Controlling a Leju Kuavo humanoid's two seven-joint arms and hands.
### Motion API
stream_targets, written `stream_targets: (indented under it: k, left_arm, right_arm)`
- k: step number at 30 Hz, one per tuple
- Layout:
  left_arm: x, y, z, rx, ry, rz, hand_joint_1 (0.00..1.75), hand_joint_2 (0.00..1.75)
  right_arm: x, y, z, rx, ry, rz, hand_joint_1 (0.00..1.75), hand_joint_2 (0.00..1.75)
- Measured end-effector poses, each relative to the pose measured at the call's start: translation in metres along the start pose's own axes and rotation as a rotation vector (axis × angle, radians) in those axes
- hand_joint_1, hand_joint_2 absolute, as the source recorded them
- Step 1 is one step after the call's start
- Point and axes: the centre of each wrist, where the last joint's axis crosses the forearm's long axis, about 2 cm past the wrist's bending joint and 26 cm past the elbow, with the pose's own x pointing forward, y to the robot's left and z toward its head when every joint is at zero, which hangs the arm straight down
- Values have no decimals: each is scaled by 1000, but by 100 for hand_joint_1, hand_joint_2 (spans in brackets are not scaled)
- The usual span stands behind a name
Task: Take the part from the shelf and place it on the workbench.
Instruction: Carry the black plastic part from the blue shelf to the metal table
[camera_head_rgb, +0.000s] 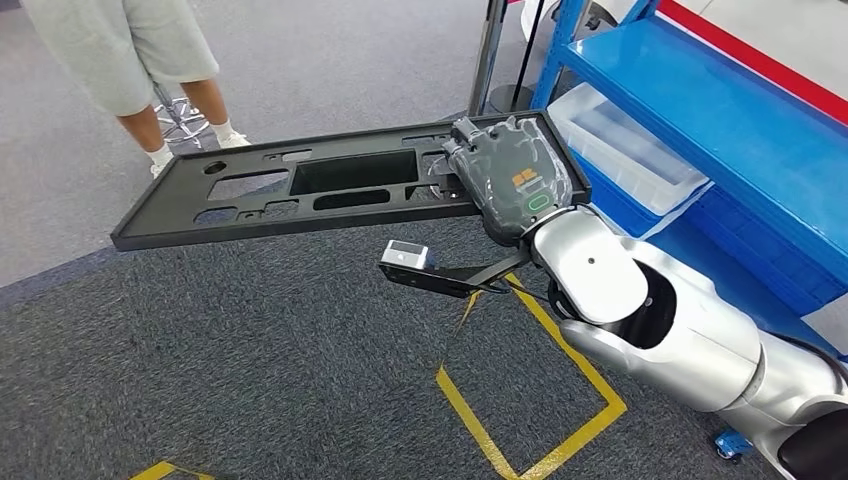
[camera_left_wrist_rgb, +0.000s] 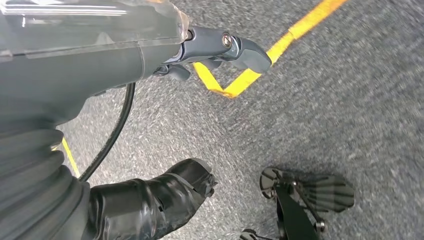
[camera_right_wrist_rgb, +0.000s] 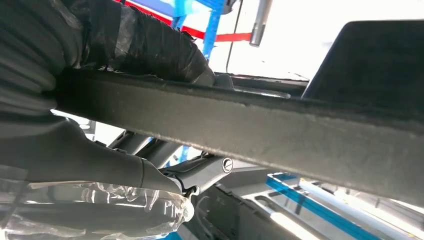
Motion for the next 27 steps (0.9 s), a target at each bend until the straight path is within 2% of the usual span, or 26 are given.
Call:
stream_targets:
  k: [6, 22, 27]
  left_arm:
    - [0, -4, 1, -11, -6, 0, 0, 175]
    - [0, 4, -1, 2, -15, -19, 0, 175]
    - [0, 2, 0, 8, -33, -9, 0, 175]
  right_arm:
    - [-2, 1, 1, -1, 8, 6, 175, 175]
    - [-1, 4, 5, 24, 11, 12, 175, 175]
    - [-1, 5, 6, 32, -19, -2, 175, 175]
